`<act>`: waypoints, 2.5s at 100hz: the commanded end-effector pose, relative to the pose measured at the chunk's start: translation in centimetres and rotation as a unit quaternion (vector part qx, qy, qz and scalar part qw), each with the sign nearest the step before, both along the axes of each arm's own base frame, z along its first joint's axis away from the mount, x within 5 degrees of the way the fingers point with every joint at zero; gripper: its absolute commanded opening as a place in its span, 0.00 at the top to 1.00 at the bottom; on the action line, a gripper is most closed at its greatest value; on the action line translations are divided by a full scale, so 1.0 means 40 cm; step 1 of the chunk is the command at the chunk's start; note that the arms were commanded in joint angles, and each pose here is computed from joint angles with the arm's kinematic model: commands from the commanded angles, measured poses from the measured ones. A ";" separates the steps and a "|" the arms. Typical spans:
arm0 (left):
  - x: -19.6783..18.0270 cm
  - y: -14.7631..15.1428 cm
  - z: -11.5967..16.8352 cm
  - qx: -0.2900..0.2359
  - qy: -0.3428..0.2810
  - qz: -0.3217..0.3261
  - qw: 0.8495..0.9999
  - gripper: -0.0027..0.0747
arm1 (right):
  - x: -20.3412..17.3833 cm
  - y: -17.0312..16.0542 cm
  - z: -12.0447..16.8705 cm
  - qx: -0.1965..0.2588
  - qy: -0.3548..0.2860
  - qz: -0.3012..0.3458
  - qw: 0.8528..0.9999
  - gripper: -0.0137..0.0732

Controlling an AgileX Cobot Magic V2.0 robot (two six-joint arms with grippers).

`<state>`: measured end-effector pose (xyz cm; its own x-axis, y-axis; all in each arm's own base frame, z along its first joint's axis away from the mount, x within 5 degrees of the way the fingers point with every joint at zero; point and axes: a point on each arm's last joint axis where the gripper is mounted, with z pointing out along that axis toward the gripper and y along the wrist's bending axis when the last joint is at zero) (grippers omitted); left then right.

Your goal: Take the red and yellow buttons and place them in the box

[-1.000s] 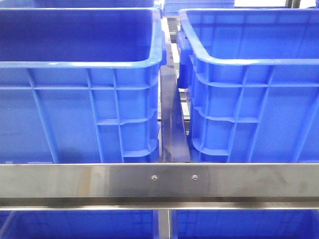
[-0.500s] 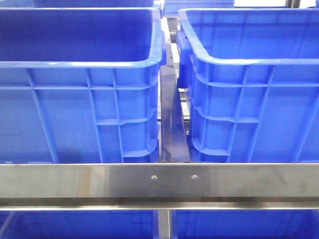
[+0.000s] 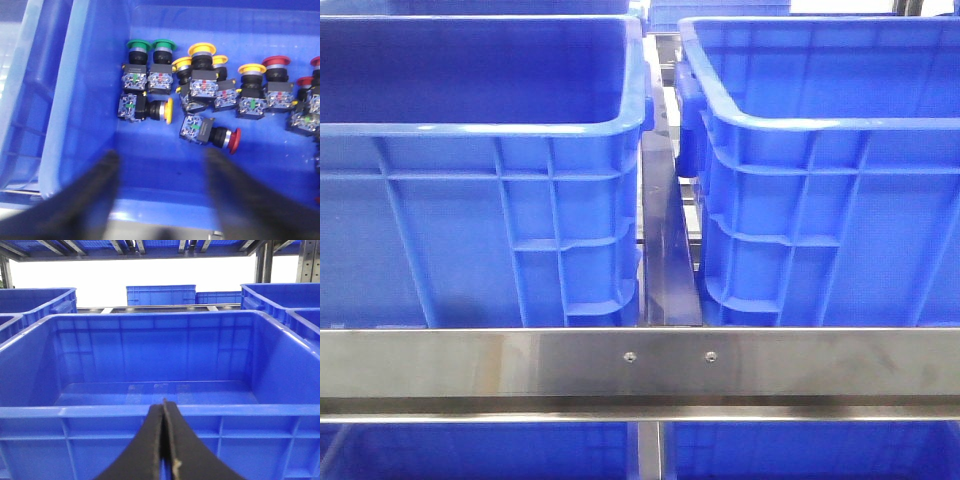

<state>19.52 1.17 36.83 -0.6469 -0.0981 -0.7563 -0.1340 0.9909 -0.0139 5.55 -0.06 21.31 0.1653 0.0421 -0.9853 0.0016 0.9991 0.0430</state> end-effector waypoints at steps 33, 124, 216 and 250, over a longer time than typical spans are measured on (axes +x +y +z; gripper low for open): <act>0.103 -0.021 0.028 -0.015 -0.053 -0.044 0.998 0.26 | -0.014 -0.001 0.039 -0.005 -0.065 -0.003 0.998 0.92; 0.391 -0.354 -0.097 -0.002 0.048 -0.235 0.971 0.26 | -0.014 -0.001 0.039 -0.005 -0.065 -0.003 0.998 0.92; 0.454 -0.420 -0.234 0.015 0.101 -0.255 0.961 0.26 | -0.014 -0.001 0.039 -0.005 -0.065 -0.003 0.998 0.92; 0.461 -0.418 -0.252 0.017 0.111 -0.253 0.961 0.31 | -0.014 -0.001 0.039 -0.005 -0.065 -0.003 0.998 0.92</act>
